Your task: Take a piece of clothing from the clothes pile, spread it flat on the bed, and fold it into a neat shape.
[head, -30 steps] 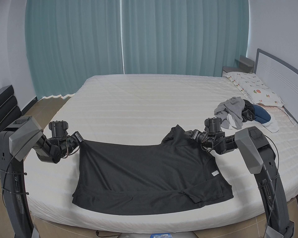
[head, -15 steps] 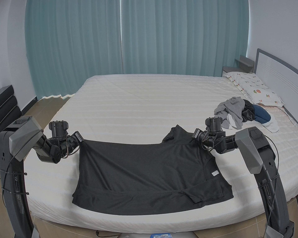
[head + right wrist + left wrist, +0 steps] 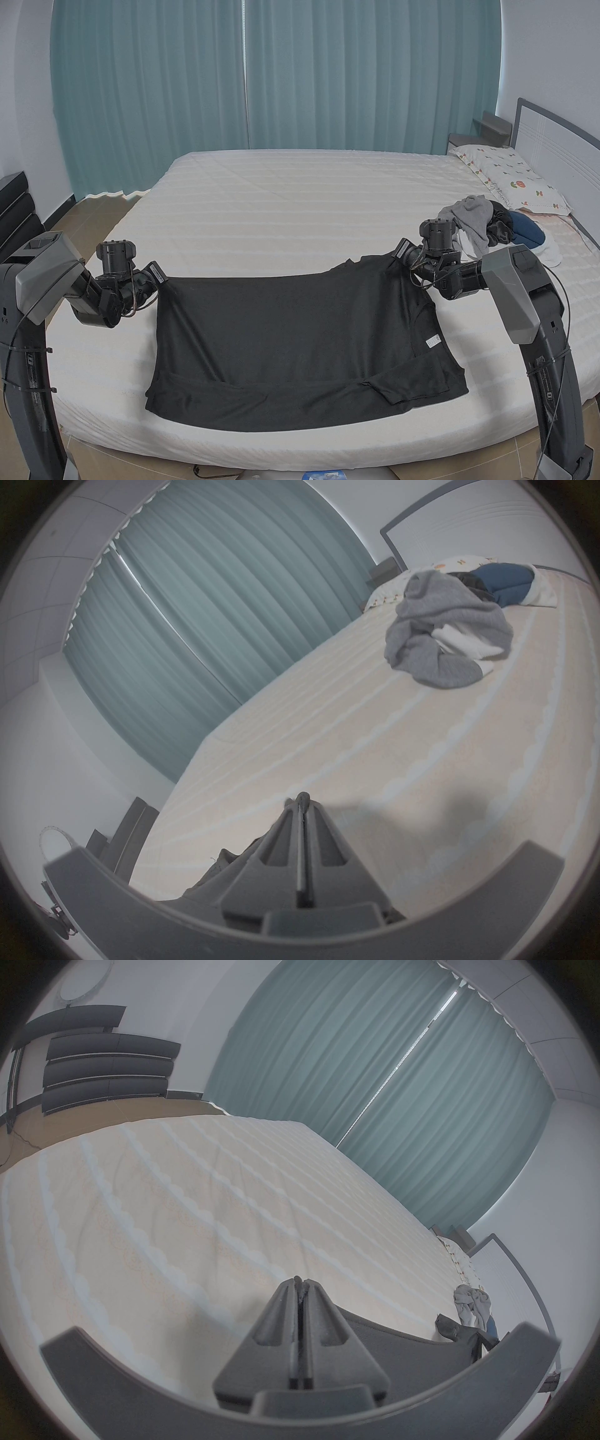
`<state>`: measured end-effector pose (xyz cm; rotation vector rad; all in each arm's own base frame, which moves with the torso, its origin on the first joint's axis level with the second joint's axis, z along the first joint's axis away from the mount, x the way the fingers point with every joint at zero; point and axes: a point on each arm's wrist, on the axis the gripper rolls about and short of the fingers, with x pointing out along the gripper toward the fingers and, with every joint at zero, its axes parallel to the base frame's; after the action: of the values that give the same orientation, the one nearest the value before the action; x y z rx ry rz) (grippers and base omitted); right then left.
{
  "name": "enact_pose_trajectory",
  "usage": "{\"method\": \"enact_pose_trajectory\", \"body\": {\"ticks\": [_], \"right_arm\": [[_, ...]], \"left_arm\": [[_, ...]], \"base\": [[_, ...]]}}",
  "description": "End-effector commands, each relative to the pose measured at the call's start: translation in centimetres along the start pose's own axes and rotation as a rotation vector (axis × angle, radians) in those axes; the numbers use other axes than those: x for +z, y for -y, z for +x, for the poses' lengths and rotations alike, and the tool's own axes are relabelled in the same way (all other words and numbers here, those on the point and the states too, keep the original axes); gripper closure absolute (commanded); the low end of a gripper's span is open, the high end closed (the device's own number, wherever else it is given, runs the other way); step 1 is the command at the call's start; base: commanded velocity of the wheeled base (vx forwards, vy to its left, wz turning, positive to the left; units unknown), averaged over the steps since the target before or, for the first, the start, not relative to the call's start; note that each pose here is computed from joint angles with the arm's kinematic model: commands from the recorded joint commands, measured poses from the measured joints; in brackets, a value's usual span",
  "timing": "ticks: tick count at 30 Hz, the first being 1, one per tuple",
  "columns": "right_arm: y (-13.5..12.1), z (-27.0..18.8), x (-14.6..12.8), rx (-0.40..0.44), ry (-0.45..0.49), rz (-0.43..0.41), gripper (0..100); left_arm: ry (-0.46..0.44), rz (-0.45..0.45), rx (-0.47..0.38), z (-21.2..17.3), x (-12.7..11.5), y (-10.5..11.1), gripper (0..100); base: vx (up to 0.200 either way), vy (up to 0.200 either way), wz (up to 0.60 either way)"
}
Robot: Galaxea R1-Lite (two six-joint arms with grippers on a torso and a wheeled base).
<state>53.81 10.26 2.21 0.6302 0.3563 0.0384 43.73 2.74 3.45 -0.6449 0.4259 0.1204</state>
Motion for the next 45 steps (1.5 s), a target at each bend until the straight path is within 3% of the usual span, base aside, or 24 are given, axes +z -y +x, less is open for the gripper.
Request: {"method": "enact_pose_trajectory", "body": {"ticks": [1, 8, 13, 29, 33, 45], "right_arm": [[0.2, -0.8, -0.1, -0.020, -0.007, -0.010, 100], [1.3, -1.9, -0.3, -0.048, -0.044, -0.056, 100], [1.3, -2.1, 1.1, -0.014, 0.027, -0.046, 100], [2.3, -3.0, -1.2, -0.003, -0.064, -0.118, 100], [1.8, -3.2, 0.2, 0.049, 0.023, -0.102, 100], [2.2, -3.8, 0.2, 0.046, 0.024, -0.100, 100]], "left_arm": [[0.013, -0.001, -0.006, -0.6, 0.6, 0.3, 100], [0.018, 0.000, -0.007, -0.8, 0.8, 0.3, 100], [0.019, 0.004, -0.010, -1.4, 1.0, 0.6, 100], [0.022, 0.026, -0.004, -2.0, 1.3, 0.6, 100], [0.003, 0.064, 0.009, -2.0, 0.7, 0.2, 100], [0.003, 0.065, 0.009, -1.9, 0.6, 0.2, 100]], "base": [[0.000, 0.000, 0.00], [0.000, 0.000, 0.00], [0.000, 0.000, 0.00], [0.000, 0.000, 0.00], [0.000, 0.000, 0.00], [0.000, 0.000, 0.00]]}}
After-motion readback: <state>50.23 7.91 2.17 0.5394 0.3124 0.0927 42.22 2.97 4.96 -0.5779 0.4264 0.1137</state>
